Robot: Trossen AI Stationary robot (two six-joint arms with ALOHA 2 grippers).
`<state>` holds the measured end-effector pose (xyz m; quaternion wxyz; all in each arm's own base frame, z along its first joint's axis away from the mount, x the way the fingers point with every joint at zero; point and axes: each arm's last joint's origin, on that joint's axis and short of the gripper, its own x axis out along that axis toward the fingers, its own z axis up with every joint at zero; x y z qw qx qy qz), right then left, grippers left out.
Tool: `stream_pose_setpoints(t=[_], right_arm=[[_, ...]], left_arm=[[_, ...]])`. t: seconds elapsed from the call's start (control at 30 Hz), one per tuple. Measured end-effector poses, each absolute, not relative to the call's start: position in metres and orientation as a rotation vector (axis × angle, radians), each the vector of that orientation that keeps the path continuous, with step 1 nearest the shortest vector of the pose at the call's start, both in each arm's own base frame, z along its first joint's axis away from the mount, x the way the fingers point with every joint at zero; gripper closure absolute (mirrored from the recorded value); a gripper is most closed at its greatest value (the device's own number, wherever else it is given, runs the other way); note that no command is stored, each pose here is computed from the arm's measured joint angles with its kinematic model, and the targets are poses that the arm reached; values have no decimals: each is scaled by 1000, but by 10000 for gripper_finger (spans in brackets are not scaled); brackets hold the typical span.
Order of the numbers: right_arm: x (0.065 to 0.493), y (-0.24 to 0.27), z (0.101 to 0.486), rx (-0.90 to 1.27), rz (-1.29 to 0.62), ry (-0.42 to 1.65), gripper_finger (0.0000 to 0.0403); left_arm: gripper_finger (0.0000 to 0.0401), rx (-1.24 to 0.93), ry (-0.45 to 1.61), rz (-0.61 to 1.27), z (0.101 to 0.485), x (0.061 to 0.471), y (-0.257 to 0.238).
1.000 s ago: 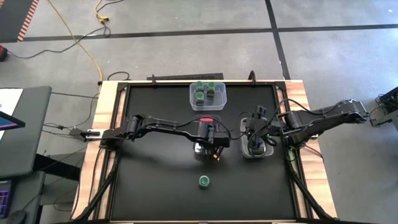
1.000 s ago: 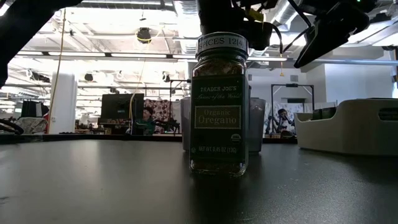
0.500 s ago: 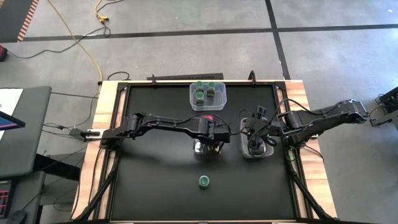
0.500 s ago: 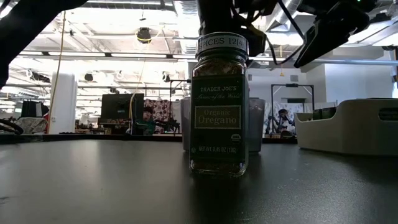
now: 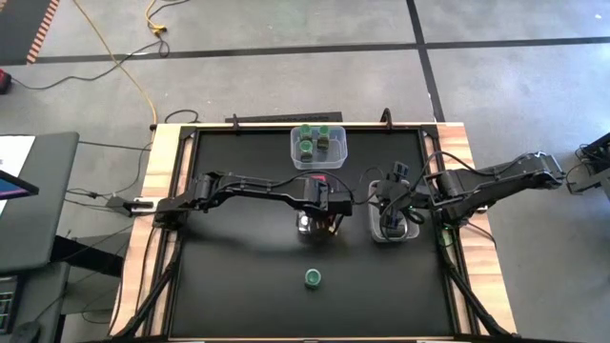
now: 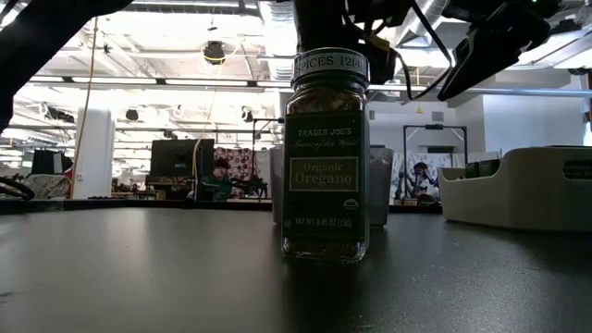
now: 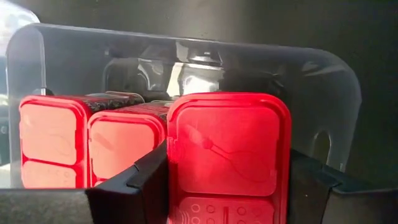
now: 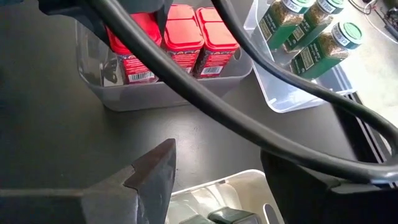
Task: Sort spices by type
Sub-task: Put the red seasoning can into the black transparent bin
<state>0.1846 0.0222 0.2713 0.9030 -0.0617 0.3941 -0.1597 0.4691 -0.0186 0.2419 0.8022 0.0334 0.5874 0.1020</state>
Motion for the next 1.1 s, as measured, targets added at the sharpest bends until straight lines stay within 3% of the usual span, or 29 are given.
stream_pose_setpoints(t=[0.4,0.77,1.1], right_arm=[[185,22,271,-142,-324,818,137],[185,22,271,-142,-324,818,137],[185,22,271,-141,-324,816,137]], left_arm=[[175,79,1275,203,241,467,-25],[125,80,1285,215,242,466,-24],[120,79,1329,294,255,458,-22]])
